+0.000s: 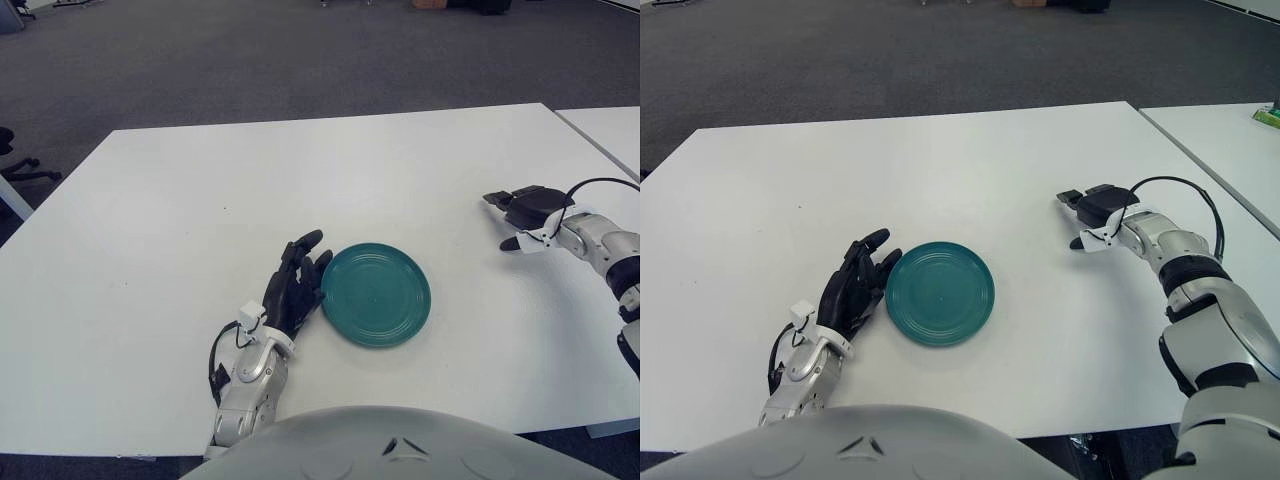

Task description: Put the gum into the plate.

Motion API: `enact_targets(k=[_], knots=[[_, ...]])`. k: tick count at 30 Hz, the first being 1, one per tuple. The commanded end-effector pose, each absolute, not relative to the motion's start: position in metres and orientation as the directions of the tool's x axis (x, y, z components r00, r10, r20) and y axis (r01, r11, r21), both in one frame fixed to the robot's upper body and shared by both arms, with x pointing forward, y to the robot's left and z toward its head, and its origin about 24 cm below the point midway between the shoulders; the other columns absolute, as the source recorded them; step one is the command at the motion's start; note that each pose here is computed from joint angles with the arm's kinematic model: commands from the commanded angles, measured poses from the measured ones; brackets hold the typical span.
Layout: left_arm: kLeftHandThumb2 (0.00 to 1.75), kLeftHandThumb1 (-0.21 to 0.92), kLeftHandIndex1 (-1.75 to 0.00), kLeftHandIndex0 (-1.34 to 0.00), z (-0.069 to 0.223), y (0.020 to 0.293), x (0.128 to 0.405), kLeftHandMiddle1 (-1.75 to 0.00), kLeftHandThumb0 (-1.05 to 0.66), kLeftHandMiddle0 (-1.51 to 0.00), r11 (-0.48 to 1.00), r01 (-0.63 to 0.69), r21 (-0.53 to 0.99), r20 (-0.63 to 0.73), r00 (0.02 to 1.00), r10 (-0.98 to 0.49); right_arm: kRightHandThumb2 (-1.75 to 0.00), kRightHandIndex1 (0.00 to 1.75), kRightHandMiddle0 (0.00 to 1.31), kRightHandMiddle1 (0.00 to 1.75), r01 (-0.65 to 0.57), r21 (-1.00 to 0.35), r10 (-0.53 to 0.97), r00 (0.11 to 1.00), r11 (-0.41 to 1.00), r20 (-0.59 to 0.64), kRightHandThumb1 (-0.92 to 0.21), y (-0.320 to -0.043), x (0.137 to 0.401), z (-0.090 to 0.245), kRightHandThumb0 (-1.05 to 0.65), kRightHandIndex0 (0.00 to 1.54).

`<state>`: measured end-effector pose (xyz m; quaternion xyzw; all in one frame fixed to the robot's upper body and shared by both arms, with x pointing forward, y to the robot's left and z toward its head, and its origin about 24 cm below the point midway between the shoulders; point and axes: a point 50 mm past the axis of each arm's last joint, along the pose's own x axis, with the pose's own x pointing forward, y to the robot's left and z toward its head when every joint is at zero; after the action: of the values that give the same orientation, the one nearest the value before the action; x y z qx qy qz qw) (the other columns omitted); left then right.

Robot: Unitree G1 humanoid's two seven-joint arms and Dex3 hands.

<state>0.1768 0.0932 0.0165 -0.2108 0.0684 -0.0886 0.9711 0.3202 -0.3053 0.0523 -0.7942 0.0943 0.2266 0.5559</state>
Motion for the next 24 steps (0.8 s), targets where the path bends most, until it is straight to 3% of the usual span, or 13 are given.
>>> enact_targets(k=[1, 24], knots=[[0.9, 0.92, -0.78, 0.0, 0.019, 0.09, 0.178, -0.19, -0.86, -0.43, 0.886, 0.129, -0.445, -0.089, 0.978, -0.187, -0.45, 0.03, 0.0, 0.2, -0.393, -0.848, 0.098, 0.887, -0.357, -0.452, -0.92, -0.308, 0.32, 0.057, -1.05, 0.27], [0.9, 0.92, -0.78, 0.0, 0.017, 0.092, 0.182, -0.18, -0.86, -0.43, 0.887, 0.127, -0.444, -0.091, 0.978, -0.186, -0.44, 0.06, 0.0, 0.28, -0.37, -0.848, 0.077, 0.9, -0.38, -0.428, -0.92, -0.32, 0.32, 0.073, -1.05, 0.35]])
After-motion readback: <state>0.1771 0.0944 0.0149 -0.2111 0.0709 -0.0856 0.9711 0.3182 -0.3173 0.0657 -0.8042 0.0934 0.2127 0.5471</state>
